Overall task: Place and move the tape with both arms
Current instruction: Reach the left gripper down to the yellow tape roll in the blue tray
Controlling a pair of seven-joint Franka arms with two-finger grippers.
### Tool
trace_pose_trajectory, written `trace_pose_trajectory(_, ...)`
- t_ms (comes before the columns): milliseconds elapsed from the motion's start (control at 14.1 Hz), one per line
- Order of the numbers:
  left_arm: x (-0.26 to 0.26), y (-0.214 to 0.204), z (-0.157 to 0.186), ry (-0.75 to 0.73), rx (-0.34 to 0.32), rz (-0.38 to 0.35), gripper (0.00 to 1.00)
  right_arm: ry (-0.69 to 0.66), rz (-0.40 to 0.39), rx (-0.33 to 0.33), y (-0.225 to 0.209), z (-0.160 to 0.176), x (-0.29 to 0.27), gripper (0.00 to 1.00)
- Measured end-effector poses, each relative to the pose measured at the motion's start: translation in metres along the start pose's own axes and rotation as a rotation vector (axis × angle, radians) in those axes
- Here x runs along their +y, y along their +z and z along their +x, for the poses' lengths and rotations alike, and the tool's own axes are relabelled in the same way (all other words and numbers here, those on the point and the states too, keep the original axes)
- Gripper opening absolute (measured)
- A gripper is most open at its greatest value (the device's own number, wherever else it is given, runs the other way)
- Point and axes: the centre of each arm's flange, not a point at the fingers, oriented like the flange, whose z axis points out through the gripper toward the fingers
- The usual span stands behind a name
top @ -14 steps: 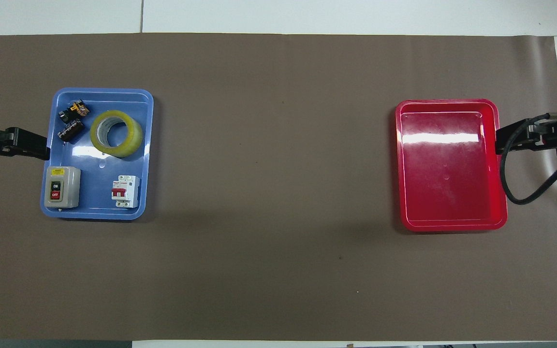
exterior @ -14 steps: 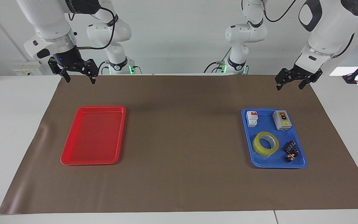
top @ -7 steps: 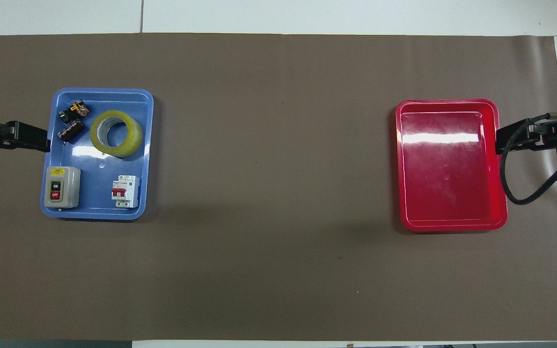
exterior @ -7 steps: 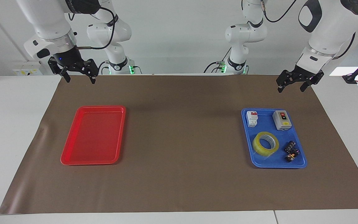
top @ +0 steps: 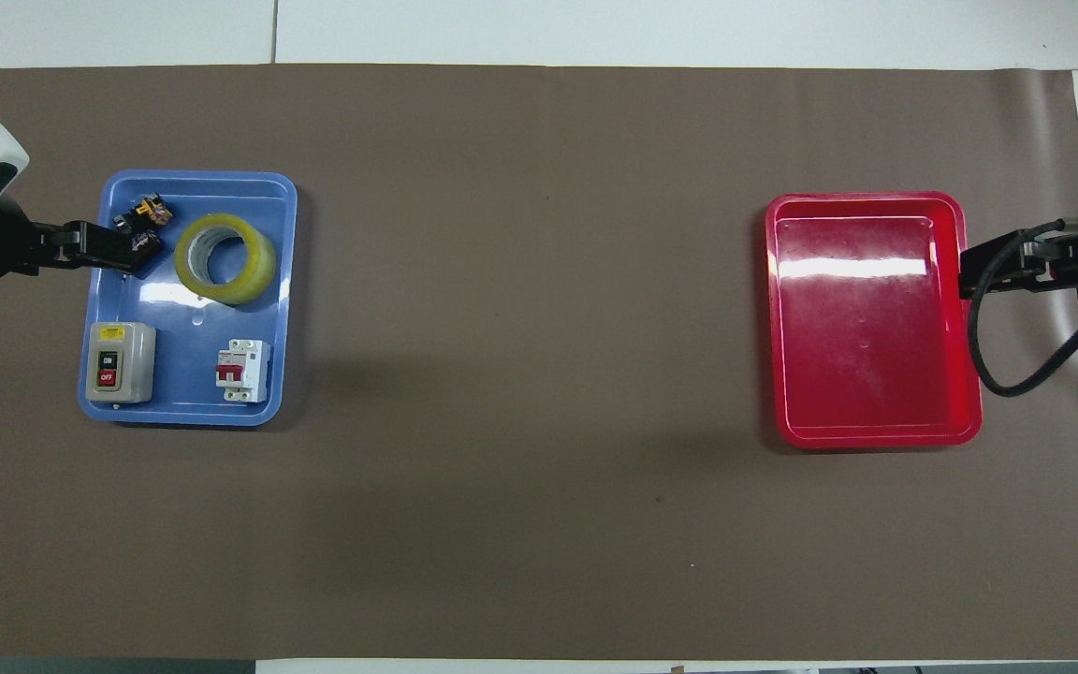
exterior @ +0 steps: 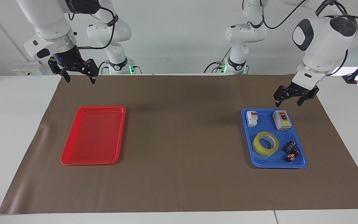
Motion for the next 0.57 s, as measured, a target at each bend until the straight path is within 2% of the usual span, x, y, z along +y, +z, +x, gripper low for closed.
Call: trace_pose_trajectory(566,-0.008,0.129,0.04,-0.012,0.039,-0.012,1.0,0.0,0.0,0.0,0.0,0.0,0.0,1.0)
